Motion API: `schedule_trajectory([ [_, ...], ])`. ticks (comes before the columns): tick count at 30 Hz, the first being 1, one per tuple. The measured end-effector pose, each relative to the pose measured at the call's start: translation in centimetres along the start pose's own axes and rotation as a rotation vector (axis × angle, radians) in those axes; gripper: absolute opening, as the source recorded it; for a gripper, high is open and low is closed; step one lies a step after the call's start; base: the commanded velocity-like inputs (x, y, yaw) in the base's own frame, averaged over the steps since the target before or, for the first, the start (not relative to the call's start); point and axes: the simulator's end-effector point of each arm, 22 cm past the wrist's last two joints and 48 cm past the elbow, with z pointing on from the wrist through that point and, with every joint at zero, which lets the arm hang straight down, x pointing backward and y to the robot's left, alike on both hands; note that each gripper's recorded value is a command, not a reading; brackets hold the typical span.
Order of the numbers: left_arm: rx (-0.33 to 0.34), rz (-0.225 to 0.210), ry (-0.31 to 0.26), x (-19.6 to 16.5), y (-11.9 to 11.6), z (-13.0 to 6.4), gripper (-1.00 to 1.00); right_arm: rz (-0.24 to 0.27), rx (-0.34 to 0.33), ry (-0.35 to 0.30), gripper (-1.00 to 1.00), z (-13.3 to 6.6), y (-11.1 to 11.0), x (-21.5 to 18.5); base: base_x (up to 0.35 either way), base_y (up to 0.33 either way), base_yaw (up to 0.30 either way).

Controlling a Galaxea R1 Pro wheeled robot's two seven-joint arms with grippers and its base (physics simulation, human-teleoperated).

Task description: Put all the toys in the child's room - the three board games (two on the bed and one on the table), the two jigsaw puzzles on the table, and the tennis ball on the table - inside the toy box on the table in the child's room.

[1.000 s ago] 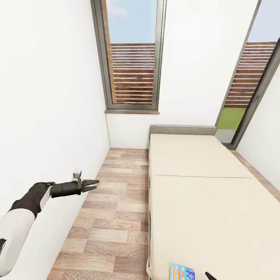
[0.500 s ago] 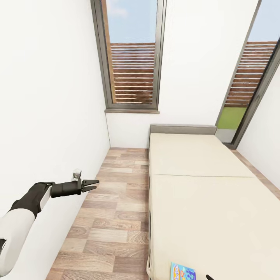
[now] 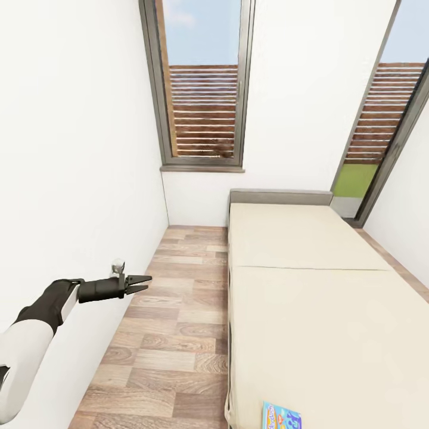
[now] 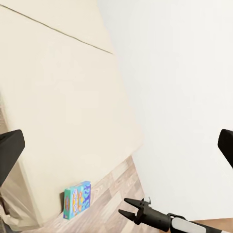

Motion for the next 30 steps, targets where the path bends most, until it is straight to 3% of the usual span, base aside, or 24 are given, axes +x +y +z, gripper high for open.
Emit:
schedule_trajectory([
  [17,0.0,0.002,-0.001,0.7,1.9,0.6,1.0,-0.009,0.002,0.0,1.0,1.9,-1.3,0.3,0.0,0.0,0.0],
  [30,0.0,0.007,-0.002,1.4,3.5,1.1,1.0,-0.047,-0.002,-0.061,1.0,3.3,-2.2,-0.8,0.0,0.0,0.0],
])
